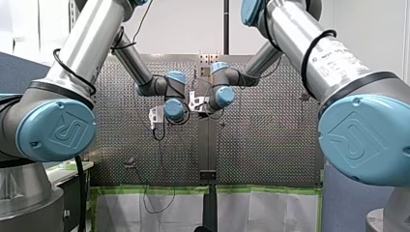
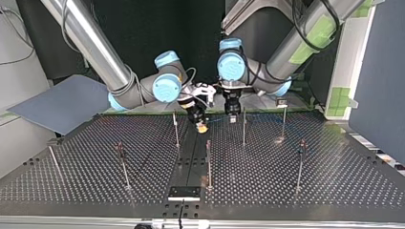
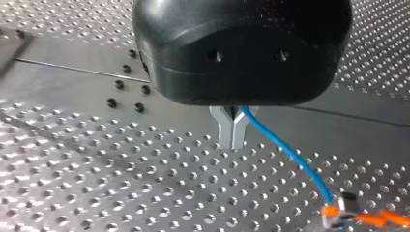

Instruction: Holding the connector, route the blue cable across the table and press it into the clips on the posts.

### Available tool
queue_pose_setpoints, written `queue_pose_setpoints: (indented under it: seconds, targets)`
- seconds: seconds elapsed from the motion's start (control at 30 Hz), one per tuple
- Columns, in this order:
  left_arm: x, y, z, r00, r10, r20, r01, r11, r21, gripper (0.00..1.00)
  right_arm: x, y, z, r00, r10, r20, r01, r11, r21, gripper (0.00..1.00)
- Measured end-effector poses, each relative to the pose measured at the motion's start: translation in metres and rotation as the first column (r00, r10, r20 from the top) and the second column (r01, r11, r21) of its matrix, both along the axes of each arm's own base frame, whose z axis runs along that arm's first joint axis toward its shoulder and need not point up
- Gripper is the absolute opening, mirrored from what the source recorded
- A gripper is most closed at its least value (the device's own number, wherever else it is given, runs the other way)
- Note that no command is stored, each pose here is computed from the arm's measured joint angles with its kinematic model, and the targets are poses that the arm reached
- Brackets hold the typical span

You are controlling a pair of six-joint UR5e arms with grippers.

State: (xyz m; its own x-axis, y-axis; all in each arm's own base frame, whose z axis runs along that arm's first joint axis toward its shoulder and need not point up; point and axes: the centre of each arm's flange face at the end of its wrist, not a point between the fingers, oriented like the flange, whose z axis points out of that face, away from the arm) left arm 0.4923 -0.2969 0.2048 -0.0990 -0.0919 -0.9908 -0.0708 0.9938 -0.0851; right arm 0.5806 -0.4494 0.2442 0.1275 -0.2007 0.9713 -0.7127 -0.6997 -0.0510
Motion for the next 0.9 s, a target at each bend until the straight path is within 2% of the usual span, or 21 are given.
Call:
queue_pose_setpoints:
  seconds: [0.17,0.33,0.57,0.67,0.9]
  targets:
    - [-0.009,0.007,0.014,1.0000,0.008,0.003,-0.008,1.0000,-0.005,0.00,-0.008,0.006,0.026,0.9999,-0.010,-0.002,0.010,0.9999,0.000,0.00]
    - [-0.016,0.012,0.032,0.9999,0.014,0.004,-0.014,0.9998,-0.011,0.00,-0.019,0.015,0.044,0.9997,-0.020,-0.012,0.021,0.9996,0.018,0.00]
    - [-0.022,0.017,0.063,0.9994,0.012,0.033,-0.012,0.9999,-0.010,0.00,-0.035,0.029,0.059,0.9995,-0.028,-0.017,0.029,0.9991,0.031,0.00]
    - [-0.026,0.019,0.079,0.9987,0.003,0.051,-0.004,1.0000,0.005,0.00,-0.039,0.036,0.070,0.9996,-0.025,-0.013,0.025,0.9994,0.024,0.00]
    - [-0.033,0.020,0.122,0.9954,-0.013,0.095,0.011,0.9998,0.016,0.00,-0.048,0.049,0.113,0.9996,-0.019,0.018,0.020,0.9996,-0.019,0.00]
